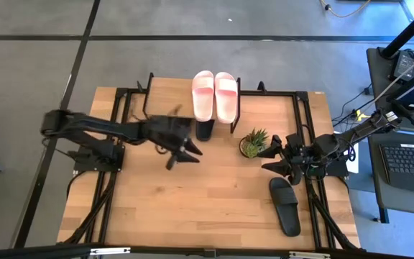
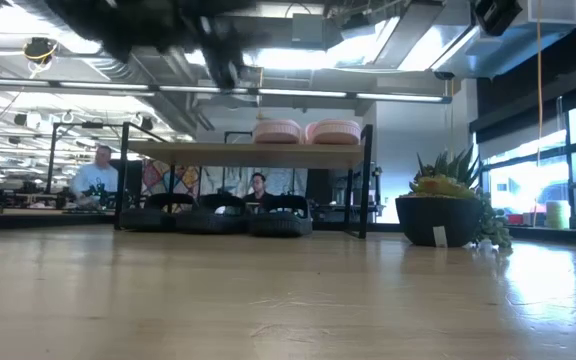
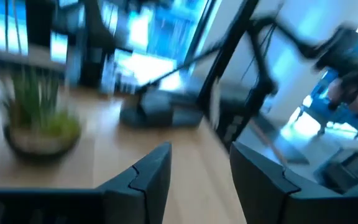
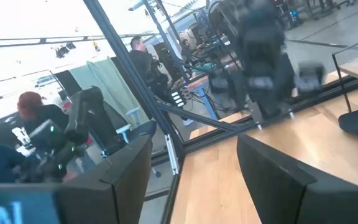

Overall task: Pick and place slides into the shelf
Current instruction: Put the black slide under the shelf

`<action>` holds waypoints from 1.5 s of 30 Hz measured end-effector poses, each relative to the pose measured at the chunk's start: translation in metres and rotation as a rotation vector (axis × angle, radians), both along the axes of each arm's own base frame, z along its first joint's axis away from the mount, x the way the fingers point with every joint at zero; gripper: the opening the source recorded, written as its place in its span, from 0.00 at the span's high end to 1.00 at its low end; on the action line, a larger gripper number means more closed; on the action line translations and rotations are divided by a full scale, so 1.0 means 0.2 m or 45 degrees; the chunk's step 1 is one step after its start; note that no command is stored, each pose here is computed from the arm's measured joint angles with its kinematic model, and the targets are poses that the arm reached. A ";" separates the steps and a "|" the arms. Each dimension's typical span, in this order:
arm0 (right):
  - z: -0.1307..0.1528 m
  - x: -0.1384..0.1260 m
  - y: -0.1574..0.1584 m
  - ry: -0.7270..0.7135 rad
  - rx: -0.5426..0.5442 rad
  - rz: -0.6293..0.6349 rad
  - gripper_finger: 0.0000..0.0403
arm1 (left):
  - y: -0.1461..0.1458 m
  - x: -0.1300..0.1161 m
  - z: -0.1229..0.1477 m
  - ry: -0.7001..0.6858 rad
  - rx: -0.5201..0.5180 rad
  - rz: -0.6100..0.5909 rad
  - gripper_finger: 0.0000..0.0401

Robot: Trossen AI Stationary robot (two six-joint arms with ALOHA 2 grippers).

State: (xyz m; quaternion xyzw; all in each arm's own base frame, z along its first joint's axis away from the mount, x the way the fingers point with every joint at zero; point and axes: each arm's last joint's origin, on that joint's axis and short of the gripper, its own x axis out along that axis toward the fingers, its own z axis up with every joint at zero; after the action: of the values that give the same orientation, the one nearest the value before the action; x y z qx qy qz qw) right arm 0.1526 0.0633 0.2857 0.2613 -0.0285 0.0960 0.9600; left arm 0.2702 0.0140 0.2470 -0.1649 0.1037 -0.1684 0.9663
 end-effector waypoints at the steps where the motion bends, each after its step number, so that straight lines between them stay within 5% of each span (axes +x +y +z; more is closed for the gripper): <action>1: 0.00 0.00 0.00 0.000 0.002 0.000 0.41 | 0.00 -0.03 0.05 -0.055 0.016 0.000 0.61; 6: 0.00 0.00 -0.01 0.001 0.006 -0.043 0.41 | -0.02 -0.23 0.23 -0.203 0.036 -0.001 0.61; 11: 0.02 0.01 -0.04 0.007 0.030 -0.122 0.41 | -0.05 -0.44 0.26 -0.343 0.060 -0.010 0.61; 19: 0.22 0.01 -0.08 0.035 -0.250 -0.227 0.41 | -0.07 -0.72 0.16 -0.523 0.054 0.073 0.61; 25: 0.37 0.05 -0.11 0.350 -0.423 -0.304 0.41 | -0.08 -0.83 0.05 -0.586 0.059 0.066 0.61; 32: 0.43 0.26 -0.04 0.831 -0.608 -0.198 0.41 | -0.08 -0.85 -0.08 -0.561 0.055 0.067 0.61; 39: 0.27 0.46 0.19 1.506 -0.607 0.091 0.41 | -0.07 -0.84 -0.11 -0.539 0.050 0.163 0.61; 45: 0.08 0.45 0.45 2.011 -0.587 0.285 0.41 | -0.06 -0.84 -0.11 -0.541 0.055 0.233 0.61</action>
State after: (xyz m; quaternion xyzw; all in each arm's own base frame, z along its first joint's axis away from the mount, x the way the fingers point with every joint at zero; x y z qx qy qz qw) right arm 0.2429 0.1542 0.3014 0.0497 0.7004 -0.0173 0.7118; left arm 0.1026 0.0014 0.2252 -0.1136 -0.1138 -0.1089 0.9810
